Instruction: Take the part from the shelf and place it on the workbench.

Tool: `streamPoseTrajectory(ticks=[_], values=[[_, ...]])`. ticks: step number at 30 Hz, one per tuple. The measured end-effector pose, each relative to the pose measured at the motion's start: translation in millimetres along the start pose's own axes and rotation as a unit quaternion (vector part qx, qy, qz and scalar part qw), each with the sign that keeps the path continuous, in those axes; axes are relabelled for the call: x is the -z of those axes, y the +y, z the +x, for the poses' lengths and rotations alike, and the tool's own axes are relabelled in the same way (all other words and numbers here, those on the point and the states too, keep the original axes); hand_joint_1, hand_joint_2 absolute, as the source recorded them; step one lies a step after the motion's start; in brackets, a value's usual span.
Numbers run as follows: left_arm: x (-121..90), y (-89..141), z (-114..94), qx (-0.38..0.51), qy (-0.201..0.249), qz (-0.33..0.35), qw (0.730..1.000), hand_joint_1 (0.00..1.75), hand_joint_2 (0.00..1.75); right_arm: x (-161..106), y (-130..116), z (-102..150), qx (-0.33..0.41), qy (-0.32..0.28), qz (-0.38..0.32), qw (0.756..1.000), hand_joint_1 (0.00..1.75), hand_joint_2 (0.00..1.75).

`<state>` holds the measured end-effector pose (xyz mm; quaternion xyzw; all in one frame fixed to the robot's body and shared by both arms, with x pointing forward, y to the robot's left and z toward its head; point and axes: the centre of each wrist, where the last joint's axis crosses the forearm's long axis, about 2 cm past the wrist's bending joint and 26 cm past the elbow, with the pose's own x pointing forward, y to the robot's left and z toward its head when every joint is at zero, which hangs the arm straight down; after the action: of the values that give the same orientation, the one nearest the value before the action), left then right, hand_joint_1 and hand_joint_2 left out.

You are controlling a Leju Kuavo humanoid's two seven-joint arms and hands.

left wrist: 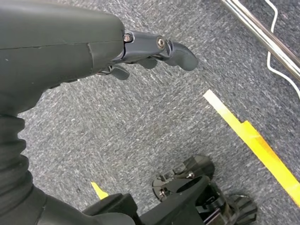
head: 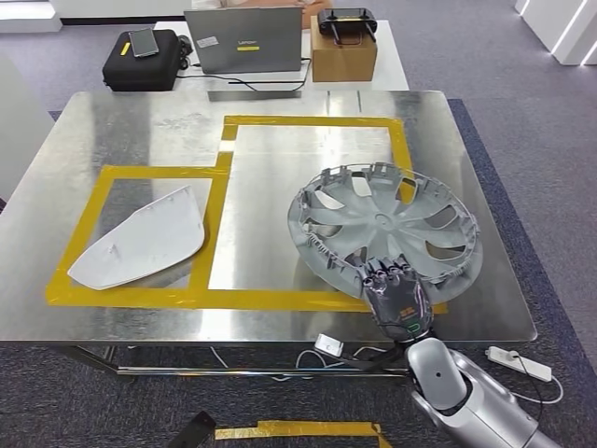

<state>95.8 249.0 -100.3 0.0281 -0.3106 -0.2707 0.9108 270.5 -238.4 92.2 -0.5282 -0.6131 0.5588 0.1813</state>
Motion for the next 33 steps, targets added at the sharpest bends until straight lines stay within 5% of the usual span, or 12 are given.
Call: streamPoseTrajectory(ticks=[26, 30, 33], values=[[1.4, -1.6, 4.7, 0.01, 0.011, -0.002, 1.0, 0.0, 1.75, -4.0, -5.2, 32.6, 0.031, -0.054, -0.001, 0.998, 1.75, 1.75], [1.4, -1.4, 4.6, 0.01, 0.013, -0.002, 1.0, 0.0, 1.75, -3.6, -6.4, 34.3, 0.032, -0.058, -0.004, 0.998, 0.0, 0.0], [1.5, -1.1, 4.4, 0.009, 0.013, -0.004, 1.0, 0.0, 1.75, -2.9, -7.8, 35.0, 0.033, -0.063, -0.007, 0.997, 0.0, 0.0]])
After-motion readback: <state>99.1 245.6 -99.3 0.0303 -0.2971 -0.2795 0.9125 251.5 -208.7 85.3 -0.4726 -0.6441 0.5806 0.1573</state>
